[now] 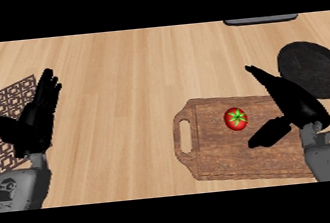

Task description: Pick the tomato from the cutting board and place it in the pan

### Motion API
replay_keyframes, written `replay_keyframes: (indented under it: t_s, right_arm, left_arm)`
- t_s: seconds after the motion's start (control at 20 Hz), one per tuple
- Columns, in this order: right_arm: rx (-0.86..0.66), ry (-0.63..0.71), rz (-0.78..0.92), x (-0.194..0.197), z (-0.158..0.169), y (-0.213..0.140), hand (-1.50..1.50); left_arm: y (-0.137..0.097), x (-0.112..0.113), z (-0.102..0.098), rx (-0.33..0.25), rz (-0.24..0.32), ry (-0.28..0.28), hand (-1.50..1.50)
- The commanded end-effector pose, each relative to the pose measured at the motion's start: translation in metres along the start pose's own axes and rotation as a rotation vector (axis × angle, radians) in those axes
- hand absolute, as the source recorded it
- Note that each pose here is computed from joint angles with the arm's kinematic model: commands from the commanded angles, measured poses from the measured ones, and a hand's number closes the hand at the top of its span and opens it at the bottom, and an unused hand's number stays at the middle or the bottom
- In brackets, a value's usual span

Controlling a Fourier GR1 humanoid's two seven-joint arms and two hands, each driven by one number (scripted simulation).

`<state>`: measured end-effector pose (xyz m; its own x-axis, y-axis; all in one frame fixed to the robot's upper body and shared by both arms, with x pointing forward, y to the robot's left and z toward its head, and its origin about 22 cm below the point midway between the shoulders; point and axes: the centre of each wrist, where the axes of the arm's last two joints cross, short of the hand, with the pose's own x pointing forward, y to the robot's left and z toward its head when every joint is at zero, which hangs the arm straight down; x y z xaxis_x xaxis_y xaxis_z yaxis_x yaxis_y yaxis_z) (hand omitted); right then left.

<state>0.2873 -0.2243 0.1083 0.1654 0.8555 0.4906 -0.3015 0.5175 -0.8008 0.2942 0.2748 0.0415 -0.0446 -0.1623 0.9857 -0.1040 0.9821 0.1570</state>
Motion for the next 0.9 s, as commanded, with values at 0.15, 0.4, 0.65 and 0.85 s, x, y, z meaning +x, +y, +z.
replay_keyframes:
  t_s: [0.15,0.4,0.65,0.85]
  right_arm:
    - [0.031,0.043,0.109,0.018,-0.012,0.027,-1.50]
    - [0.079,0.125,0.195,0.021,-0.036,0.040,-1.50]
    - [0.118,0.167,0.232,0.014,-0.028,0.058,-1.50]
    - [0.136,0.152,0.208,0.002,-0.034,0.068,-1.50]
  left_arm:
    - [0.000,0.010,0.001,0.014,-0.015,0.006,0.00]
    - [-0.001,0.007,-0.005,-0.003,0.000,-0.003,0.00]
    - [0.001,0.013,0.005,-0.006,0.017,-0.006,0.00]
    - [0.011,0.001,0.002,-0.003,0.013,0.000,0.00]
